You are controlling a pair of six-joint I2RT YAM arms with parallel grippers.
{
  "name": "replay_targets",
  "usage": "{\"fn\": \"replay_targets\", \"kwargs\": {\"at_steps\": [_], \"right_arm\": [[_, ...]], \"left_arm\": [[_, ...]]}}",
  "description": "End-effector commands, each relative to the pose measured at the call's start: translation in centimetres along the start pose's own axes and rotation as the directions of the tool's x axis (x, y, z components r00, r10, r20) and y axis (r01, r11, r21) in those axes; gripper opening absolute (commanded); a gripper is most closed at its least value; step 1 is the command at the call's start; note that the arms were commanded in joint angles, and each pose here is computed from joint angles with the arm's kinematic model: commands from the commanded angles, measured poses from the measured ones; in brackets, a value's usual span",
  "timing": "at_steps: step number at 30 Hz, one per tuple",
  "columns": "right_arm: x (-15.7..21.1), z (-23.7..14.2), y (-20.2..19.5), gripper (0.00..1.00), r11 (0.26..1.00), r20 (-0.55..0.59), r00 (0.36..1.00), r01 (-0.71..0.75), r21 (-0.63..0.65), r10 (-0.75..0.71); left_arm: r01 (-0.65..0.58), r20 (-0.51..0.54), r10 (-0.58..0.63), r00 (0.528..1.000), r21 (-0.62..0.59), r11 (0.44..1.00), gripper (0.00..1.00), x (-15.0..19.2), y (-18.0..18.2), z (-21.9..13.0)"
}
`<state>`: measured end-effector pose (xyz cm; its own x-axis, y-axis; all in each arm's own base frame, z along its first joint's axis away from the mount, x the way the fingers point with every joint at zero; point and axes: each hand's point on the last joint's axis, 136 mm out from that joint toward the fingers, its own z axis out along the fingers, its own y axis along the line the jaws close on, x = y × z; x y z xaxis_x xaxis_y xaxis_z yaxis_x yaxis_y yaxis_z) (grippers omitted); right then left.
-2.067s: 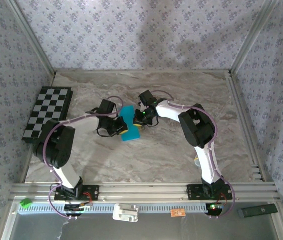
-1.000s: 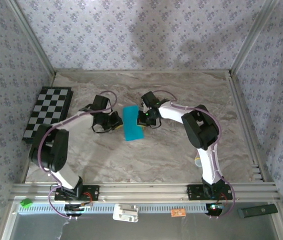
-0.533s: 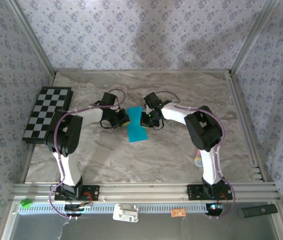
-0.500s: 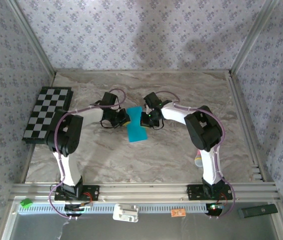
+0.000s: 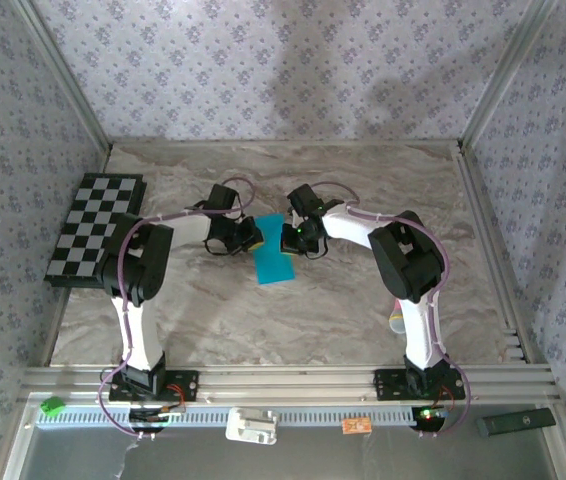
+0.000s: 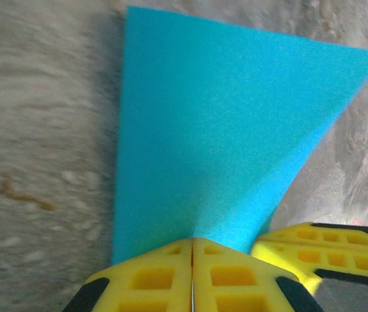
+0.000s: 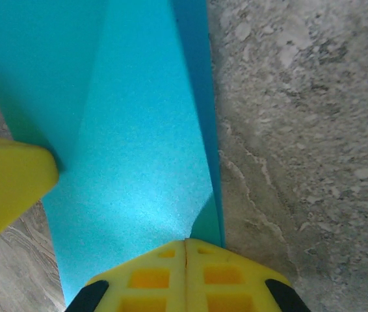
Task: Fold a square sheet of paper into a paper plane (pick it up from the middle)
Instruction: First fold the square sheet of paper in half at the center of the table.
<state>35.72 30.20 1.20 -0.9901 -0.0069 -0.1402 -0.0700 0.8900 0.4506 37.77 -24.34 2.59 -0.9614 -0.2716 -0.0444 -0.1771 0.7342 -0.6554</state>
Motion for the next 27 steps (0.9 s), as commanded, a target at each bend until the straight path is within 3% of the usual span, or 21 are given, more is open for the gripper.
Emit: {"fn": "replay_targets", "kwargs": {"at_steps": [1, 8, 15, 20, 27], "right_arm": [[8.5, 2.7, -12.6, 0.0, 0.904, -0.244, 0.955, -0.051, 0.425, 0.169], [8.7, 2.7, -13.0, 0.0, 0.899, -0.245, 0.954, -0.051, 0.435, 0.173], [8.6, 2.7, -13.0, 0.0, 0.898, -0.241, 0.955, -0.052, 0.437, 0.173], [8.7, 2.8, -13.2, 0.0, 0.897, -0.244, 0.954, -0.053, 0.44, 0.176], [8.9, 2.9, -13.3, 0.0, 0.895, -0.248, 0.953, -0.049, 0.444, 0.176]], "left_arm": [[0.063, 0.013, -0.063, 0.998, -0.045, 0.997, 0.08, -0.5, 3.3, 0.4], [0.092, 0.047, -0.088, 0.995, -0.082, 0.992, 0.08, -1.5, 6.1, -1.0], [-0.02, 0.09, 0.022, 0.996, -0.023, 1.0, 0.08, -2.3, 1.3, -3.9], [-0.115, 0.052, 0.115, 0.992, 0.009, 0.993, 0.08, -0.9, -2.3, -2.6], [-0.102, 0.017, 0.103, 0.995, -0.03, 0.994, 0.08, -1.6, -1.8, 0.4]]}}
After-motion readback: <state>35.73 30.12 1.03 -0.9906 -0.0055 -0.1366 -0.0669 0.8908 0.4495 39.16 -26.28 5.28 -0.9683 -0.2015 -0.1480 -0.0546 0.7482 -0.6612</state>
